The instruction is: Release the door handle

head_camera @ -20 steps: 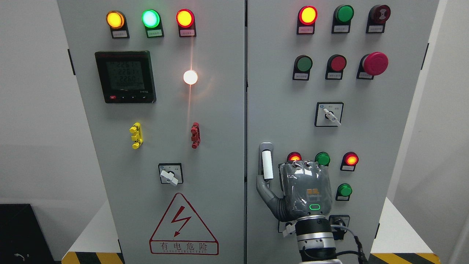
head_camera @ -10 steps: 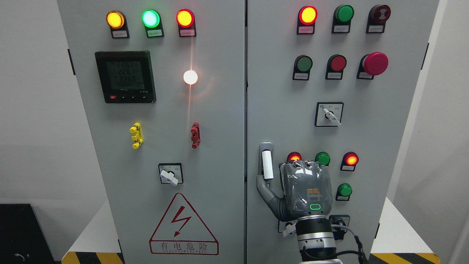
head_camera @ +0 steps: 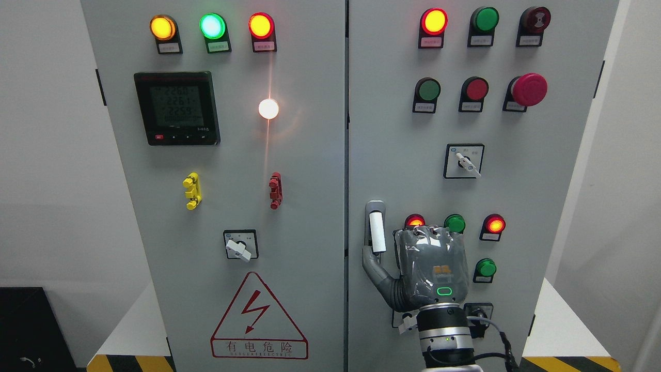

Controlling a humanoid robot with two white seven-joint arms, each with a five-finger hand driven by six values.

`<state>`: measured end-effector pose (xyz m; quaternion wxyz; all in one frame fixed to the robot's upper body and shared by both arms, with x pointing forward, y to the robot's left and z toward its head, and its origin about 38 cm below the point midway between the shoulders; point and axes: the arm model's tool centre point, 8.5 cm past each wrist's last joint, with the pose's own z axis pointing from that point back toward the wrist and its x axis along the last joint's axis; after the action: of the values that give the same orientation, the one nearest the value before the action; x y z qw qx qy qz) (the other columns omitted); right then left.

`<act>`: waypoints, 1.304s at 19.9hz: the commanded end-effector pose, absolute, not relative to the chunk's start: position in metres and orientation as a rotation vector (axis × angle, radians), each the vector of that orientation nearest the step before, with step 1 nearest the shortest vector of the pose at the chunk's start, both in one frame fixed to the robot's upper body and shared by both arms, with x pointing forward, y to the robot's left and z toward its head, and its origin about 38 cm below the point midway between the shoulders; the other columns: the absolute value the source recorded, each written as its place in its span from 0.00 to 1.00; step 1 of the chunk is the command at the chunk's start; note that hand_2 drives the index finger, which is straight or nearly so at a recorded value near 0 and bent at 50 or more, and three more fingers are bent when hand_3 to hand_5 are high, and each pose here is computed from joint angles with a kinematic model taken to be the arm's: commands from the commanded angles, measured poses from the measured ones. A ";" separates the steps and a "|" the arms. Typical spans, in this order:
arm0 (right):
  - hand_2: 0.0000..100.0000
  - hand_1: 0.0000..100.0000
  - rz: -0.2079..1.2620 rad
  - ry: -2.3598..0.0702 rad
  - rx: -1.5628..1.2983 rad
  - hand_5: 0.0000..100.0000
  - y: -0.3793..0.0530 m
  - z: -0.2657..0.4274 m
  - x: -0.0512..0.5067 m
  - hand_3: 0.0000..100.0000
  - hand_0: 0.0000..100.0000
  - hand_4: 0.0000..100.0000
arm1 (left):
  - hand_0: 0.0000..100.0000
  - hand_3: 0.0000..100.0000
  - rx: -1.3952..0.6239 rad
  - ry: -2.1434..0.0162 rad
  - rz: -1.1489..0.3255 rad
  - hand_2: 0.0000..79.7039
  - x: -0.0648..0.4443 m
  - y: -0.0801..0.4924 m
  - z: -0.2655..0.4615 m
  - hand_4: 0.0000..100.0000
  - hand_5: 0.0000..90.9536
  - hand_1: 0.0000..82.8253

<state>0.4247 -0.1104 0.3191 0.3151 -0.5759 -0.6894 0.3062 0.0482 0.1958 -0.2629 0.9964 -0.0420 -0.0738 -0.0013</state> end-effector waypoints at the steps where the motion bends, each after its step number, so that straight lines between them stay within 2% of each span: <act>1: 1.00 0.30 0.803 -1.815 -1.520 1.00 -0.111 0.319 0.425 1.00 0.46 1.00 | 0.12 0.00 -0.085 -0.148 -0.003 0.00 0.048 0.196 -0.263 0.00 0.00 0.67; 26: 1.00 0.30 0.785 -1.809 -1.525 1.00 -0.116 0.320 0.424 1.00 0.47 1.00 | 0.12 0.00 -0.085 -0.148 -0.003 0.00 0.048 0.196 -0.263 0.00 0.00 0.67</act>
<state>0.4241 -0.1137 0.3192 0.3168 -0.5779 -0.6890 0.3017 0.0483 0.1959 -0.2629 0.9964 -0.0420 -0.0739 -0.0013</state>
